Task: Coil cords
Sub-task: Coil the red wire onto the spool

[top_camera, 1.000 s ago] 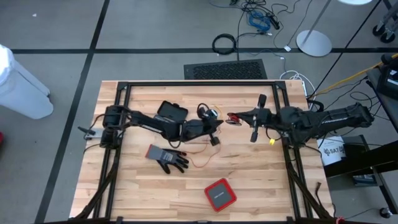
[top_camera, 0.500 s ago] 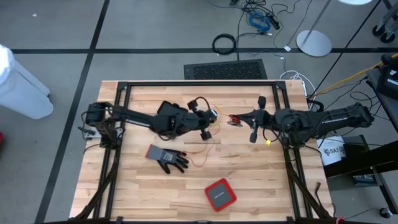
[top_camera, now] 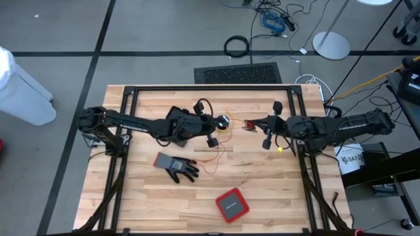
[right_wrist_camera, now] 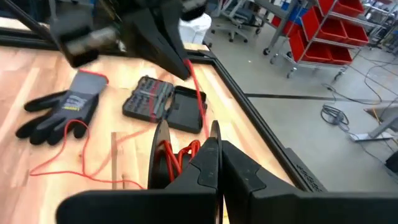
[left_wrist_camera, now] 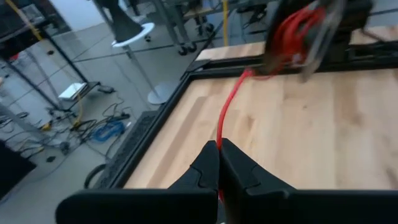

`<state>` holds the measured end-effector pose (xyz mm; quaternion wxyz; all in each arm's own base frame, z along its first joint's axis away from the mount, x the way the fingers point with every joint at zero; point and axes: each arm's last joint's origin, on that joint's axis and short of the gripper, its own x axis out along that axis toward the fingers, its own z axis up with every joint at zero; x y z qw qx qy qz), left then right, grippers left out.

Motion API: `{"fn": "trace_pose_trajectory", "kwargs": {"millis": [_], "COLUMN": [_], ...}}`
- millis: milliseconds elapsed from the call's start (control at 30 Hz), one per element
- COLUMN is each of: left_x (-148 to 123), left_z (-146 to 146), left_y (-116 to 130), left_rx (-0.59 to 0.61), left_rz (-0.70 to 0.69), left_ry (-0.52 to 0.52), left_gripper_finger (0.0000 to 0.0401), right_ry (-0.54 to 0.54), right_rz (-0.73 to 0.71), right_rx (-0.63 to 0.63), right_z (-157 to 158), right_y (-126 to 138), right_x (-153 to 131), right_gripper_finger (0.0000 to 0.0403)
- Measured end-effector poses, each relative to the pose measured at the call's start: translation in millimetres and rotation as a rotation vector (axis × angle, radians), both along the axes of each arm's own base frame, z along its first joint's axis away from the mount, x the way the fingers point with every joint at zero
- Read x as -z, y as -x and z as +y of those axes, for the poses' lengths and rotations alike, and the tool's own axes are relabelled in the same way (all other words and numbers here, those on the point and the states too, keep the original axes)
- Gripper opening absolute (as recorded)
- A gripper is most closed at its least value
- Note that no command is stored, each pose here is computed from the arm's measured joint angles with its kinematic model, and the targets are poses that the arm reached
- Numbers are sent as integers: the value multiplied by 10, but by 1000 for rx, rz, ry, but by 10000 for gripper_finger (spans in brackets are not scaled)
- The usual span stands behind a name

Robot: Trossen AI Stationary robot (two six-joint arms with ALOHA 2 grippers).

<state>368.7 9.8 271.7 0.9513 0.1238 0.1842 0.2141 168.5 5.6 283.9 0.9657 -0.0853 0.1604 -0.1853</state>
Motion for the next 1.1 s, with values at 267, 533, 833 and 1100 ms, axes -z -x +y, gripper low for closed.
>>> {"fn": "trace_pose_trajectory", "kwargs": {"millis": [267, 533, 833, 1100], "left_x": [-84, -175, -217, -25], "left_z": [-147, -252, -260, -270], "left_y": [13, -13, -23, -190], "left_rx": [97, 180, 207, 227], "left_rz": [-50, -156, -211, -242], "left_ry": [31, 68, 103, 120], "left_gripper_finger": [0, 0, 0, 0], "right_ry": [10, 30, 81, 90], "right_rz": [64, 102, 71, -21], "right_rx": [53, 80, 72, 81], "right_z": [-62, -113, -130, -154], "right_y": [-56, -288, -563, -727], "right_x": [80, 201, 288, 293], "right_gripper_finger": [0, 0, 0, 0]}}
